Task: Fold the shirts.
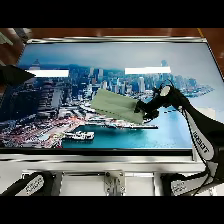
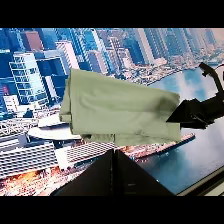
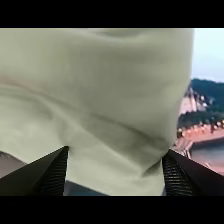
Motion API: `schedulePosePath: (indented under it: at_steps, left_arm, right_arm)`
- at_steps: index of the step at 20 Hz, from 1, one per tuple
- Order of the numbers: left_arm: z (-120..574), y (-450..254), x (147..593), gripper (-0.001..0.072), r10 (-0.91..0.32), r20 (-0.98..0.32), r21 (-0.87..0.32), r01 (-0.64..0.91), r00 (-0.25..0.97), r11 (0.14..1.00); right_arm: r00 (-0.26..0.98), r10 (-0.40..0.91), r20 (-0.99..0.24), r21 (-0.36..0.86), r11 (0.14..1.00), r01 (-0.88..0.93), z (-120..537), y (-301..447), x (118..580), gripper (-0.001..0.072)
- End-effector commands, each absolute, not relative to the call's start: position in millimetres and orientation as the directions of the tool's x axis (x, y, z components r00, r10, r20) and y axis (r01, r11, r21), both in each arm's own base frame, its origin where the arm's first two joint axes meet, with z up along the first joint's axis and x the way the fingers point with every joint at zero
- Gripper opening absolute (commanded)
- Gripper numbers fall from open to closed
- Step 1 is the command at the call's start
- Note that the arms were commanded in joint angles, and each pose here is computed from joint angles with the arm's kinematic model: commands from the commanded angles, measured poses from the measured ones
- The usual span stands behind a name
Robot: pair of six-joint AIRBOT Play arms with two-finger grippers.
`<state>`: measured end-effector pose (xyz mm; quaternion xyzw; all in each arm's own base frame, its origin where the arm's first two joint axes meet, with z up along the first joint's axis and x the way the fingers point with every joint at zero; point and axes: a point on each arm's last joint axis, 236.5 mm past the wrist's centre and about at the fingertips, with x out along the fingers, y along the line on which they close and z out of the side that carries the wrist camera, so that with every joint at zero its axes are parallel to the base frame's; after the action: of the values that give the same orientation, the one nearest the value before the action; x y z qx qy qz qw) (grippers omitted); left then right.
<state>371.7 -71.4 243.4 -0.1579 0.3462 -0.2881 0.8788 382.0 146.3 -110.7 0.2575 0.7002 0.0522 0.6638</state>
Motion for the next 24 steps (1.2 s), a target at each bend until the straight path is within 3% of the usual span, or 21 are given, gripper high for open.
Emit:
schedulePosePath:
  at_steps: [1, 2, 3, 7, 10, 13, 16, 19, 24]
  left_arm:
    - [254.3, -78.0, 374.1, 0.0038, -0.644, -0.469, -0.514, 0.406, 0.605, 0.756]
    - [257.9, -80.8, 373.7, 0.0038, -0.656, -0.454, -0.526, 0.413, 0.603, 0.744]
    - [260.4, -83.0, 373.4, 0.0038, -0.665, -0.443, -0.533, 0.419, 0.602, 0.735]
    - [262.6, -87.8, 375.1, 0.0037, -0.669, -0.434, -0.532, 0.428, 0.604, 0.731]
    - [263.9, -98.1, 374.5, 0.0038, -0.682, -0.429, -0.53, 0.447, 0.593, 0.721]
    - [263.3, -106.6, 371.3, 0.0038, -0.697, -0.431, -0.53, 0.464, 0.574, 0.71]
    - [260.5, -113.4, 364.9, 0.0038, -0.713, -0.443, -0.535, 0.478, 0.544, 0.697]
    - [255.7, -117.8, 355.2, 0.0038, -0.73, -0.463, -0.544, 0.489, 0.502, 0.681]
    - [249.4, -124.3, 340.8, 0.0038, -0.753, -0.489, -0.558, 0.506, 0.44, 0.658]
  right_arm:
    - [0.09, 0.502, -0.86, 0.5, 0.794, 0.345, -118.3, 162.9, 401.2, 0.0346]
    - [0.116, 0.522, -0.845, 0.526, 0.774, 0.352, -113.0, 167.3, 407.1, 0.0092]
    - [0.154, 0.54, -0.827, 0.56, 0.771, 0.302, -101.8, 171.7, 415.5, 0.0068]
    - [0.371, 0.541, -0.755, 0.59, 0.807, 0.025, -5.8, 143.8, 461.1, 0.0068]
    - [0.554, 0.455, -0.697, 0.591, 0.802, 0.086, 83.3, 55.8, 478.6, 0.0068]
    - [0.673, 0.319, -0.667, 0.599, 0.768, 0.229, 140.2, -51.3, 460.1, 0.0068]
    - [0.684, 0.193, -0.703, 0.571, 0.726, 0.383, 151.6, -136.7, 414.4, 0.0068]
    - [0.613, 0.09, -0.785, 0.493, 0.69, 0.53, 133.1, -195.7, 367.2, 0.0069]
    - [0.662, -0.113, -0.741, 0.463, 0.629, 0.625, 143.1, -268.8, 351.7, 0.0069]
